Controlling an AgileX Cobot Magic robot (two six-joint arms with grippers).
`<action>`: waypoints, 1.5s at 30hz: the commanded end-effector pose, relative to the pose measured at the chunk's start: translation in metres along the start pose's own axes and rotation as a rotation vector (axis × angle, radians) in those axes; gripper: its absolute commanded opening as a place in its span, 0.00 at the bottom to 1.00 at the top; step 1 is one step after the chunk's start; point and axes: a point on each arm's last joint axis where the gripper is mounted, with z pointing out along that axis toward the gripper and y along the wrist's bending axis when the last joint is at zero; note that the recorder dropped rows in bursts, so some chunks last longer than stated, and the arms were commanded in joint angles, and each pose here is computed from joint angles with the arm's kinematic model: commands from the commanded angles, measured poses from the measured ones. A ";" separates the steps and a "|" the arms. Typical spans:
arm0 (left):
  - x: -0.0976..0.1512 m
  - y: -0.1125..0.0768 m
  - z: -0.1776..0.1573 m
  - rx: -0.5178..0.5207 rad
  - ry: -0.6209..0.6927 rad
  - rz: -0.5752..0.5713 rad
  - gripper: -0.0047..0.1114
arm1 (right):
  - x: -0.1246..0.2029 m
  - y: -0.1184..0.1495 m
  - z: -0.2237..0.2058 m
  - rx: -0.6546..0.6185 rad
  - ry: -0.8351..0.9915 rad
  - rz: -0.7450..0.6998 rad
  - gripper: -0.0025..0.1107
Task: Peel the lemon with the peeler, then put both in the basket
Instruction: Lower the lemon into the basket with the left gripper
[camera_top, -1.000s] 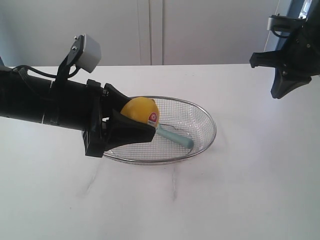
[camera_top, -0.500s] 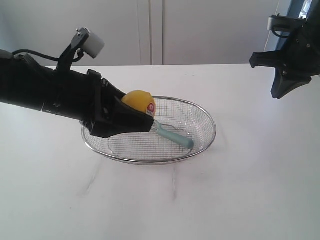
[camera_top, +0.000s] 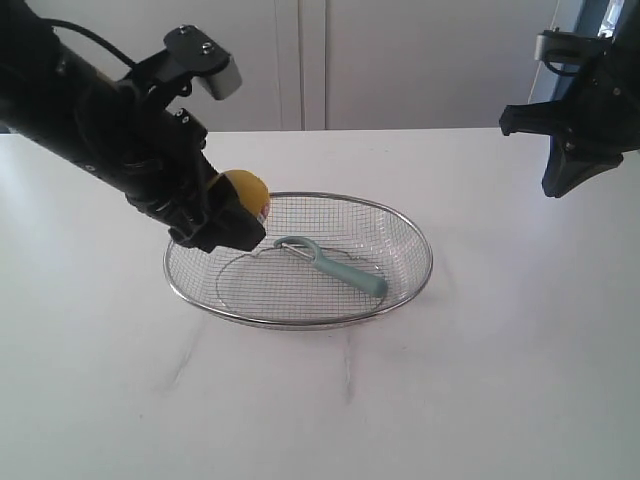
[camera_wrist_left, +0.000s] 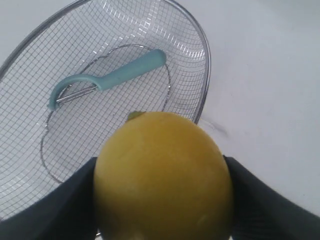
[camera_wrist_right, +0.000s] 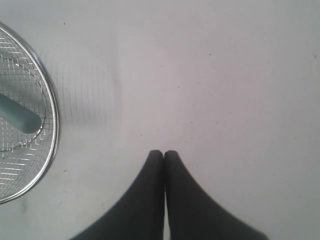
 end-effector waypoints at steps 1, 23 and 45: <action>-0.010 -0.003 -0.006 -0.055 0.029 0.000 0.04 | 0.000 -0.002 -0.007 0.007 -0.017 0.000 0.02; -0.039 0.019 0.044 -0.079 0.276 0.068 0.04 | 0.000 -0.001 -0.007 0.004 -0.017 0.001 0.02; -0.050 0.053 0.122 0.068 0.406 -0.064 0.04 | -0.003 -0.001 -0.007 0.005 -0.053 0.001 0.02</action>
